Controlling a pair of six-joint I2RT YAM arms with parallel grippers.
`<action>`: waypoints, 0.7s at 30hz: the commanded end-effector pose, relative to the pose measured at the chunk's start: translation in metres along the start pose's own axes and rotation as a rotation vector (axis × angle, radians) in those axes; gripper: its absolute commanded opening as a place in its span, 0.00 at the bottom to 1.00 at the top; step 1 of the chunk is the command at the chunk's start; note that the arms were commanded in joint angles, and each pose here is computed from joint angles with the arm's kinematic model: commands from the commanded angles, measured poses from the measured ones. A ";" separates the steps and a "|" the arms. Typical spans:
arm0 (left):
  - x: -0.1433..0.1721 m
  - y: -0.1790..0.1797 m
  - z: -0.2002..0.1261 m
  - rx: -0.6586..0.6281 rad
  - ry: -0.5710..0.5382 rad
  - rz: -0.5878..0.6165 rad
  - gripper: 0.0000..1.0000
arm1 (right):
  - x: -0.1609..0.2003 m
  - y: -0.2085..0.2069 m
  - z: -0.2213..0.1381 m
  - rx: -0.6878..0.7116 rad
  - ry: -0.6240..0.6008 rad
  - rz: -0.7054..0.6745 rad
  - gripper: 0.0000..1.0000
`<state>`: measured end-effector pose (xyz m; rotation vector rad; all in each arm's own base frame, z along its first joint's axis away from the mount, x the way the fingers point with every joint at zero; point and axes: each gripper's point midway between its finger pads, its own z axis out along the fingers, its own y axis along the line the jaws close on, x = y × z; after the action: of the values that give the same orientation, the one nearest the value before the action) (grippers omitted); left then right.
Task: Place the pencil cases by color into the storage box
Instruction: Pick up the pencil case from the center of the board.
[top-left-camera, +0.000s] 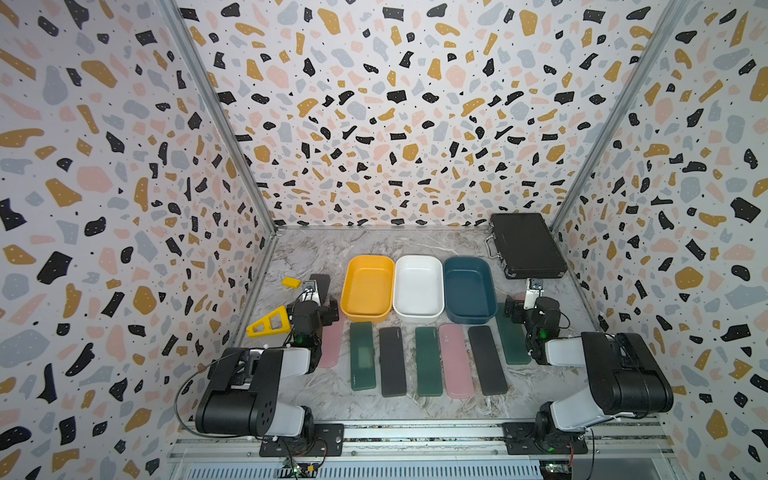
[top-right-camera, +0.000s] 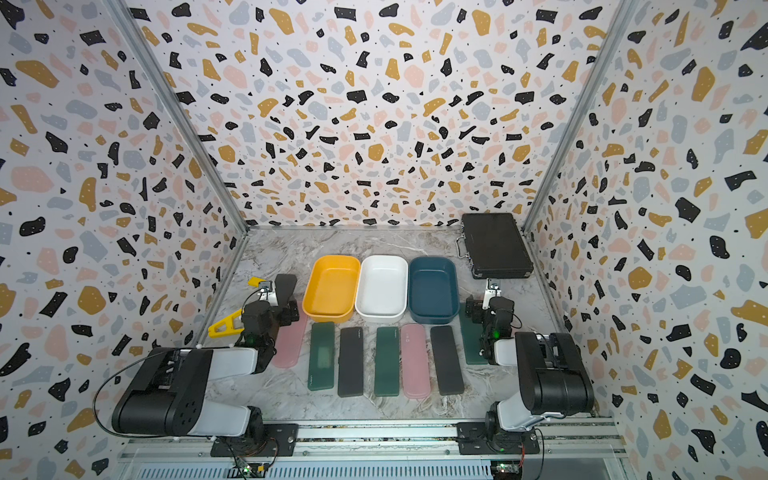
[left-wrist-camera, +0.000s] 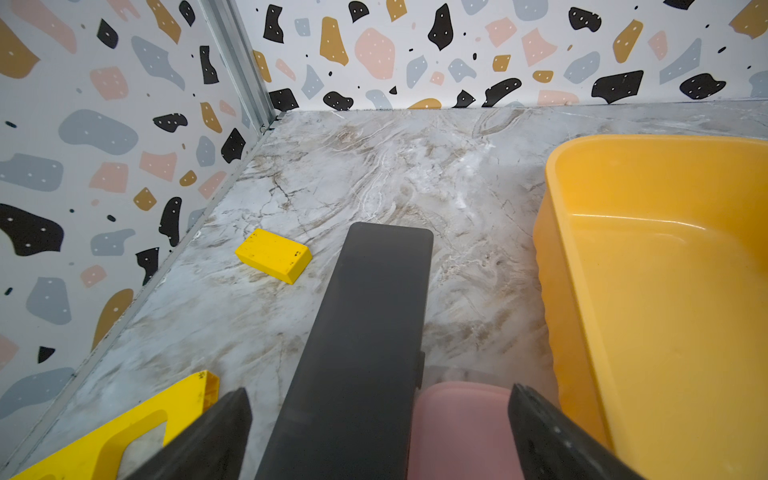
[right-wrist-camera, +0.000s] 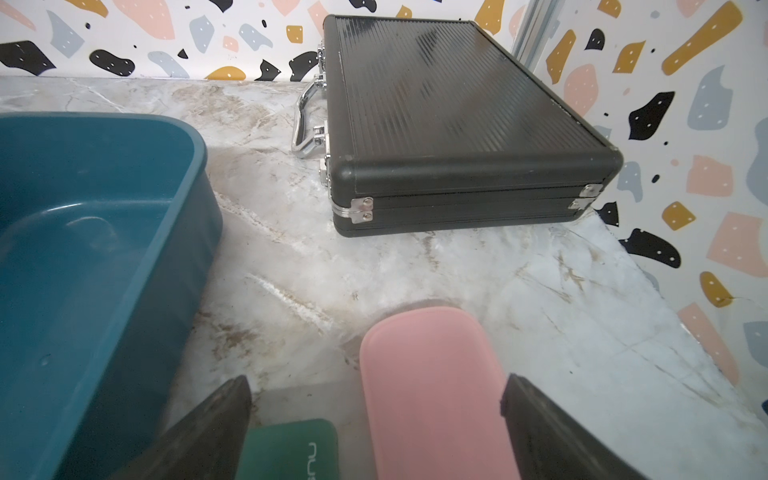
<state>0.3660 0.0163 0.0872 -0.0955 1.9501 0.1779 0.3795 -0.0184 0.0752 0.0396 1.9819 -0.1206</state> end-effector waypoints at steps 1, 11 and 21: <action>-0.016 0.003 0.003 -0.013 -0.050 -0.018 1.00 | -0.009 -0.001 0.002 0.003 -0.015 0.004 1.00; -0.024 0.017 -0.001 -0.091 -0.075 -0.045 1.00 | -0.014 -0.008 -0.001 0.036 -0.018 0.019 0.95; -0.077 0.057 -0.038 -0.289 -0.047 -0.160 1.00 | -0.048 -0.034 -0.037 0.166 0.097 0.082 0.94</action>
<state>0.3659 0.0496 0.1760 -0.3308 1.8267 0.2936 0.3760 -0.0376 0.1421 0.1700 1.9446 -0.1900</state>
